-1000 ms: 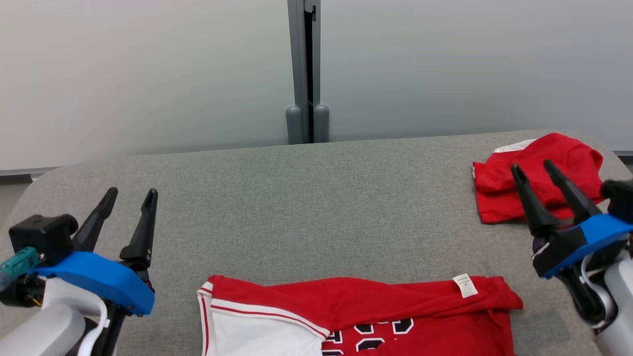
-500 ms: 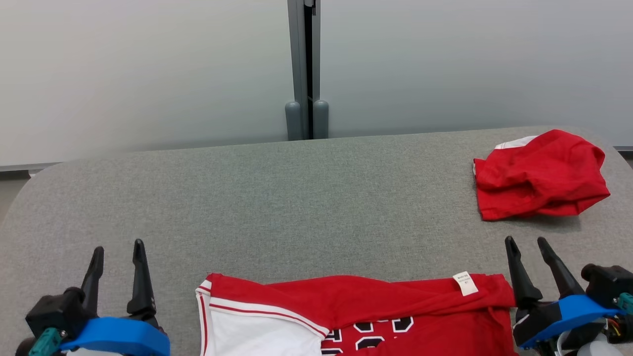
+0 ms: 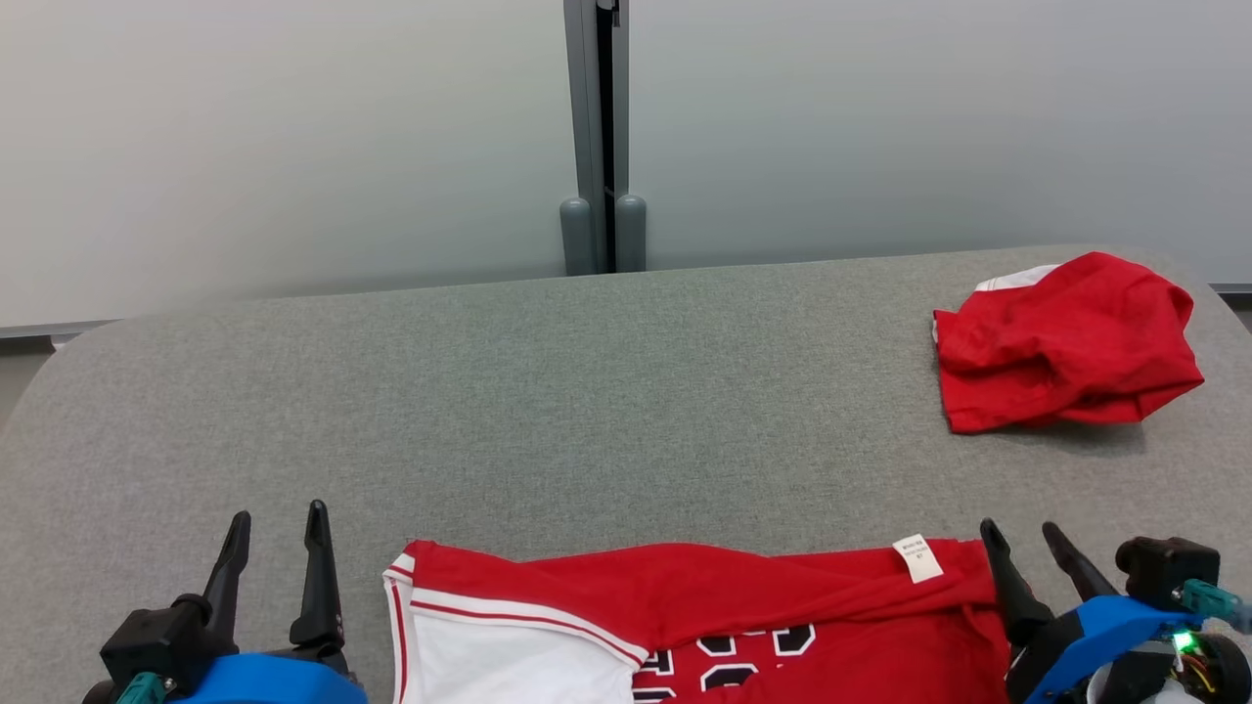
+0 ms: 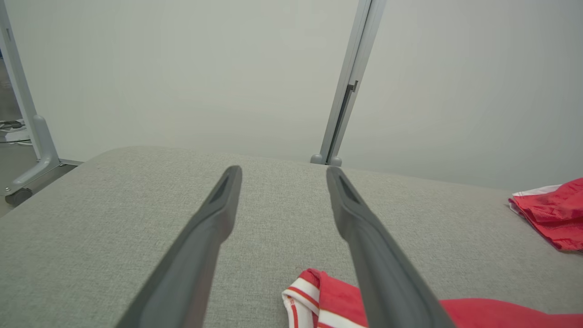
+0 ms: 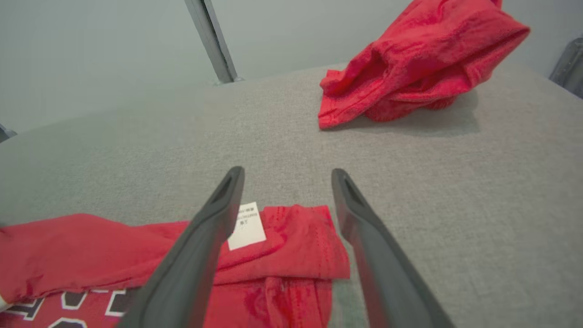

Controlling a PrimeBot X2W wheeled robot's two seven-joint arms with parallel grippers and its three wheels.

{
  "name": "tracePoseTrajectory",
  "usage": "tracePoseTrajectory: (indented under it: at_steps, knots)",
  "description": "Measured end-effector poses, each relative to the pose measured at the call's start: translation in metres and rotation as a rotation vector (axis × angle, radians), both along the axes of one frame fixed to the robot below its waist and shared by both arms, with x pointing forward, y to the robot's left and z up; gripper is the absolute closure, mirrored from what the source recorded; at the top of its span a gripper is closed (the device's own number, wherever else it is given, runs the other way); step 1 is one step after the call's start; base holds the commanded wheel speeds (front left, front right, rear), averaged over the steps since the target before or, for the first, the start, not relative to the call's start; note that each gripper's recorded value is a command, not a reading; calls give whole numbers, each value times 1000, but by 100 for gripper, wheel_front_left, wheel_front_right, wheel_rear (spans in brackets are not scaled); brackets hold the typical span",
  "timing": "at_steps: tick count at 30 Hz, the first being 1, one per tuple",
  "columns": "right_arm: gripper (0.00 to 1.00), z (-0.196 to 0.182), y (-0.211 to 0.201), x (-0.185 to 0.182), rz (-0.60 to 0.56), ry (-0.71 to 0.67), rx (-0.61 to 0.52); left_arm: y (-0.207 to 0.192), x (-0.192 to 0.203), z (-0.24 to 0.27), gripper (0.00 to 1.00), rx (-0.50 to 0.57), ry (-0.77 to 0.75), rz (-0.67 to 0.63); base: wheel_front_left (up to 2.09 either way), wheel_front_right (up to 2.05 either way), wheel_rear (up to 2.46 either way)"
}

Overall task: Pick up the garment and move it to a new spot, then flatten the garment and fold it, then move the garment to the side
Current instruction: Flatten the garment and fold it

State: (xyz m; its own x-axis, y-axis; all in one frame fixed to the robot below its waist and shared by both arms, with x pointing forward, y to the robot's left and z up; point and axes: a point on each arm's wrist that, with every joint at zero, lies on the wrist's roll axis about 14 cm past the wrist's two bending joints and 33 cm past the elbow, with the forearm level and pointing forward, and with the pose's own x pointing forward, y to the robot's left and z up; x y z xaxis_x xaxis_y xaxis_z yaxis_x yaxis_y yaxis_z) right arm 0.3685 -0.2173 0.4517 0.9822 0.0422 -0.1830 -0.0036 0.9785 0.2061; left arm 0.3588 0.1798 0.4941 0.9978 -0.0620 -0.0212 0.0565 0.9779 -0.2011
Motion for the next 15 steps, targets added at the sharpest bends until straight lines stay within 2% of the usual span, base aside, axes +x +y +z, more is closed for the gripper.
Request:
tracePoseTrajectory:
  at_steps: [7,15]
  knots:
    - [0,-50,-7,-11,1,296,4,-2,4,-10,0,1,20,-17,0,0,0]
    - [0,-68,0,-4,16,426,20,0,8,-22,0,0,51,-12,0,0,0]
